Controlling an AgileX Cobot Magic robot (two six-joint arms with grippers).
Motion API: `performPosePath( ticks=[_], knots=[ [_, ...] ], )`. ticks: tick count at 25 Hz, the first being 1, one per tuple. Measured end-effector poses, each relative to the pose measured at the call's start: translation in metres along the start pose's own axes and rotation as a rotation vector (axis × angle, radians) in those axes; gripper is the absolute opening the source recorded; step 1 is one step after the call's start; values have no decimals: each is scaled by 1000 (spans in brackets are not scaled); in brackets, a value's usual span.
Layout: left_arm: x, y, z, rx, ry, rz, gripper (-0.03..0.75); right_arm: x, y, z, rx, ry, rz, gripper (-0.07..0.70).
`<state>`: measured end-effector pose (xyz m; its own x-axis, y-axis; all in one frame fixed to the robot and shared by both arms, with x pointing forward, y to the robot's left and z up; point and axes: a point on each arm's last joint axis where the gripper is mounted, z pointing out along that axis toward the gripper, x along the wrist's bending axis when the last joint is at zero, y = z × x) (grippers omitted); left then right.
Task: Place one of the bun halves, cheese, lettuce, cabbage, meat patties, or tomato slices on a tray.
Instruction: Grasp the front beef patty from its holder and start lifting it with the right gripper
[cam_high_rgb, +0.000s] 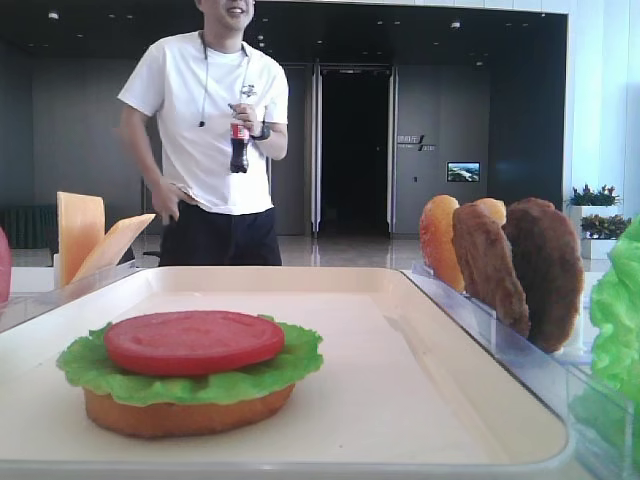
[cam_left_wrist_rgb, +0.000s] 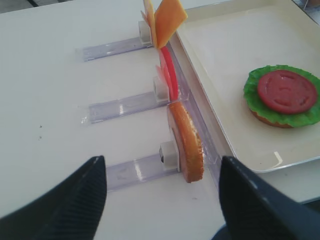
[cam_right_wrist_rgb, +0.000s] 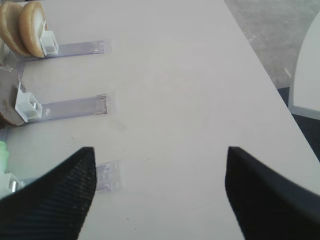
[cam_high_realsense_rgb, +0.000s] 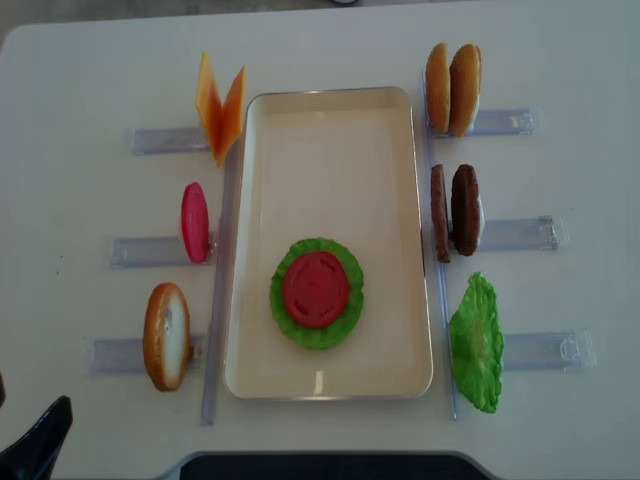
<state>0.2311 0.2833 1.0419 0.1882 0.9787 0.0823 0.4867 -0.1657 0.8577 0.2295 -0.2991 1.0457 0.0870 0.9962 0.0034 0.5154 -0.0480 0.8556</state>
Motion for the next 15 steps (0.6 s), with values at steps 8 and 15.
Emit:
performPosePath(
  ticks=[8,15],
  knots=[
    [0,0,0,0,0,0,535,0,0,0,0,0,0,538],
    [0,0,0,0,0,0,535,0,0,0,0,0,0,538]
  ],
)
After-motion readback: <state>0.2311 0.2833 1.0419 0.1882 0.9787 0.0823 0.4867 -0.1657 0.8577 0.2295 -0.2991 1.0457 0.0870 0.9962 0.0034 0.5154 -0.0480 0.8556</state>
